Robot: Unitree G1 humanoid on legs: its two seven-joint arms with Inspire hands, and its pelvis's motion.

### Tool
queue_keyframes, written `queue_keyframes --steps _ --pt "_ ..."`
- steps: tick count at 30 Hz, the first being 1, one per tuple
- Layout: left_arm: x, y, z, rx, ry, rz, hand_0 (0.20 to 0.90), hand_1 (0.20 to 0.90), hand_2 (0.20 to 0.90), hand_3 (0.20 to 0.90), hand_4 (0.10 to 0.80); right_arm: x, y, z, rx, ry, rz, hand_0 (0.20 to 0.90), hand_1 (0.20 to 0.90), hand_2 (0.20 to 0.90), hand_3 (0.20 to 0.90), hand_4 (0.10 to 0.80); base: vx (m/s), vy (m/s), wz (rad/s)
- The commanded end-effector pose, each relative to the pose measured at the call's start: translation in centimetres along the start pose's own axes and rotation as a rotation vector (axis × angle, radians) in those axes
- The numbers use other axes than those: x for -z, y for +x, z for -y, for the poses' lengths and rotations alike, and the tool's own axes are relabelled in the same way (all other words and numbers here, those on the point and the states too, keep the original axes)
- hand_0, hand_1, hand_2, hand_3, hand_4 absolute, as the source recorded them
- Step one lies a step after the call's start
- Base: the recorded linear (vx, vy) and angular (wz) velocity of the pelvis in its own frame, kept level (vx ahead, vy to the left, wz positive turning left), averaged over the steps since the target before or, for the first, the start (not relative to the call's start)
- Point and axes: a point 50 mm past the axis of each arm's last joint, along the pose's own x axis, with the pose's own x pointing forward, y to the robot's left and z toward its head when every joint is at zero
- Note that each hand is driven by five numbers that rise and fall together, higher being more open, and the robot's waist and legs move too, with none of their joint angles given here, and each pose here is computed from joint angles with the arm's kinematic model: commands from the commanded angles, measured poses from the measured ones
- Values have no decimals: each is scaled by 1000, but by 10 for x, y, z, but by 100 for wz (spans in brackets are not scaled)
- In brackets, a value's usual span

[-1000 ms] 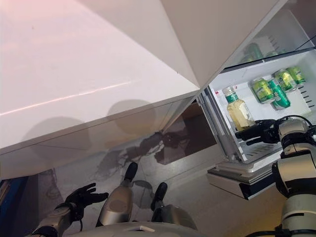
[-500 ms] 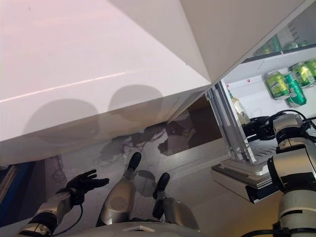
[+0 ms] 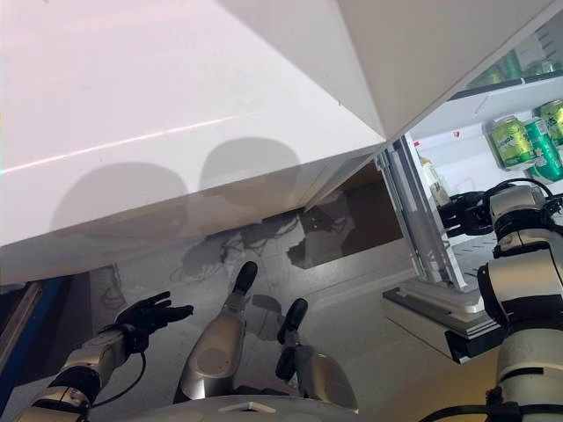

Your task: Put drinks into fridge and close the fridge

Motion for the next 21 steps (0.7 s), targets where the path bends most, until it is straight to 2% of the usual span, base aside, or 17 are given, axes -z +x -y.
queue_keyframes --steps 1,2,21 --pt "17 -6 -16 -34 16 -50 900 900 900 900 800 -11 -26 30 135 -55 4 804 804 804 787 687 0 0 0" --pt "16 -6 -15 -34 15 -50 900 900 900 900 800 -11 -25 30 138 -51 6 900 900 900 900 800 0 0 0" --pt "18 -4 -15 -36 6 -68 900 900 900 900 800 -7 -29 38 196 -8 32 900 900 900 900 800 0 0 0"
